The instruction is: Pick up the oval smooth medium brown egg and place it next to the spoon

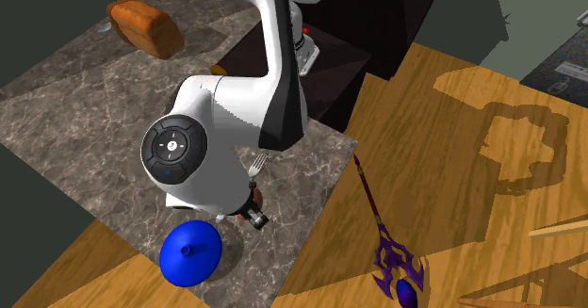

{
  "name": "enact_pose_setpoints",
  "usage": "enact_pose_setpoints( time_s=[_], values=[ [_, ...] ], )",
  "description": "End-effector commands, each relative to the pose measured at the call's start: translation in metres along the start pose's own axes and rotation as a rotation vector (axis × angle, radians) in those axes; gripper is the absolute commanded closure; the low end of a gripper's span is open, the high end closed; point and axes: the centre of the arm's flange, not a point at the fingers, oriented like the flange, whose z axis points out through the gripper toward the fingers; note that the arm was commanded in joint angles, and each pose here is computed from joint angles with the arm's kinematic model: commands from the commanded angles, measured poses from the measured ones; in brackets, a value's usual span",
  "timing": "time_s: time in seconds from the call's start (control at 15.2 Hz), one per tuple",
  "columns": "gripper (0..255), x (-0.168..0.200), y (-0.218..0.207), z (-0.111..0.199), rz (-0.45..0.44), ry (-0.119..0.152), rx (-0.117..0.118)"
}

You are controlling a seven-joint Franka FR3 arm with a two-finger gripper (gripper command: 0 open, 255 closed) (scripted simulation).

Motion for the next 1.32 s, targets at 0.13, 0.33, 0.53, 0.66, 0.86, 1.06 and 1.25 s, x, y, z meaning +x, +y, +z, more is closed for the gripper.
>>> enact_pose_setpoints(
  time_s=[0.13, 0.33, 0.53, 0.66, 0.86, 1.06, 1.25],
  values=[
    [255, -0.014, 0.053, 0.005, 0.0, 0.0, 0.0],
    [255, -0.023, 0.092, 0.006, 0.0, 0.0, 0.0],
    [255, -0.033, 0.13, 0.008, 0.0, 0.0, 0.0],
    [255, -0.039, 0.156, 0.008, 0.0, 0.0, 0.0],
    [255, -0.048, 0.194, 0.01, 0.0, 0.0, 0.0],
    [255, -0.057, 0.233, 0.011, 0.0, 0.0, 0.0],
    [255, -0.066, 0.271, 0.012, 0.0, 0.0, 0.0]
  ],
)
